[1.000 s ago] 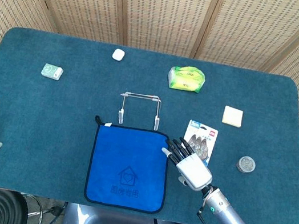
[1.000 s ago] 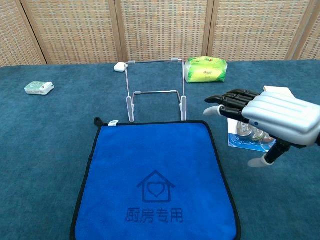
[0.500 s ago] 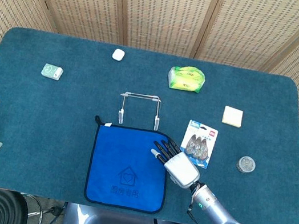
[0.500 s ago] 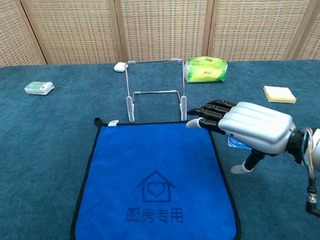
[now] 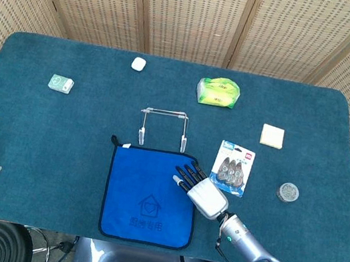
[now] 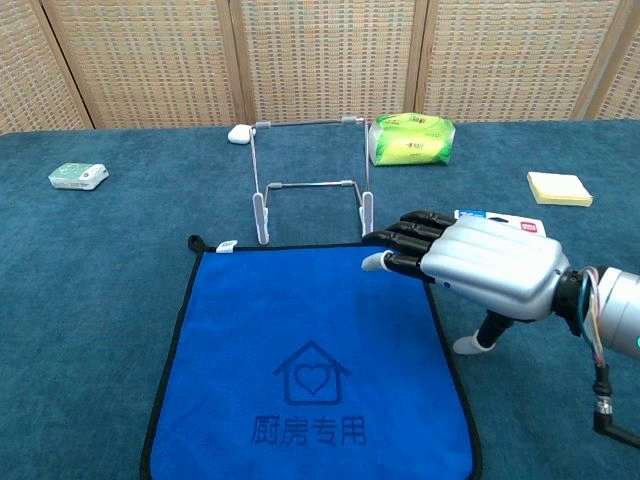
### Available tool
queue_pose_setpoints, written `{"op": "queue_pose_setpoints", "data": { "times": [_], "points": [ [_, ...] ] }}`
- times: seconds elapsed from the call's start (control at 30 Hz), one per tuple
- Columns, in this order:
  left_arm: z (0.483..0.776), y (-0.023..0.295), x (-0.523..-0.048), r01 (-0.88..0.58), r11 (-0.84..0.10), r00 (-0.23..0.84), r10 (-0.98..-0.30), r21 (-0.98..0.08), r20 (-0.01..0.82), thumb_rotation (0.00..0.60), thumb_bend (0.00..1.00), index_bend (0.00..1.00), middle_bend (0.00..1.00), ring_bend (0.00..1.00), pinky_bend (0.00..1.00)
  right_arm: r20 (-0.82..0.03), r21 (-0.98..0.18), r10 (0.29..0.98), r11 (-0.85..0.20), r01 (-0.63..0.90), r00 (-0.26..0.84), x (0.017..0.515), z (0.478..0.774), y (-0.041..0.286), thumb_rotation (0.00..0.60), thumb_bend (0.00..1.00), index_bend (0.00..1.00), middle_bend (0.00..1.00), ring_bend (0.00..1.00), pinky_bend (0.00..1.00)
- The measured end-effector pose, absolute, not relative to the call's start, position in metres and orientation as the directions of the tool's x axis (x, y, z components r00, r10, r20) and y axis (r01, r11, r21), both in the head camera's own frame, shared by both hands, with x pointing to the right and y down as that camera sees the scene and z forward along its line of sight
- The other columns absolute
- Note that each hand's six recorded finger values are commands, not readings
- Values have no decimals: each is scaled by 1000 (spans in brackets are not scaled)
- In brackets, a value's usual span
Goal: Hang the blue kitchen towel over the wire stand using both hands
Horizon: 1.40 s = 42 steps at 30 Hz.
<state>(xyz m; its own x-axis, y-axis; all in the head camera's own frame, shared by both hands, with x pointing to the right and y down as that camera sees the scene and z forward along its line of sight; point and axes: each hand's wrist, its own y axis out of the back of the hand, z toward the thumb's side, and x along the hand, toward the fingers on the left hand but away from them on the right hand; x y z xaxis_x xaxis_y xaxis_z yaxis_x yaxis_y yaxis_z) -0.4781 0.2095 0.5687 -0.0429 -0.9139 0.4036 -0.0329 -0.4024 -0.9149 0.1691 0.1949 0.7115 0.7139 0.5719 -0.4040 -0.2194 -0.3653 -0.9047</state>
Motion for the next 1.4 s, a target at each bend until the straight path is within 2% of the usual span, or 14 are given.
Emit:
{"op": "queue_pose_setpoints", "data": {
  "times": [0.43,0.57,0.63,0.77,0.87,1.13,1.4],
  "points": [
    [569,209,-480,-38,-405,-48,-912,-913,407,600,0,0,0,0,0,-385,-906,570,-383,-180,726,145,714,199,600,0,130,40,0,3],
    [569,209,-480,-40,-406,-47,-912,-913,407,600,0,0,0,0,0,-385,-906,573,-383,-179,723,140,715,199,600,6,172,49,0,7],
    [568,209,-480,-42,-406,-48,-912,-913,407,600,0,0,0,0,0,-382,-906,579,-388,-168,721,137,715,198,600,74,219,58,0,13],
    [568,208,-481,-46,-406,-50,-912,-913,408,600,0,0,0,0,0,-374,-908,581,-389,-157,723,135,714,197,600,298,323,83,0,31],
    [568,208,-482,-48,-407,-51,-911,-912,409,600,0,0,0,0,0,-364,-911,579,-385,-149,730,134,713,198,600,416,345,92,0,36],
    [568,208,-481,-52,-409,-47,-910,-911,411,600,0,0,0,0,0,-364,-910,576,-389,-146,732,129,715,199,600,516,375,98,0,36],
    [571,208,-481,-54,-421,-43,-905,-905,424,600,0,0,0,0,0,-360,-911,582,-389,-139,729,127,716,198,600,517,554,109,0,46]
  ]
}}
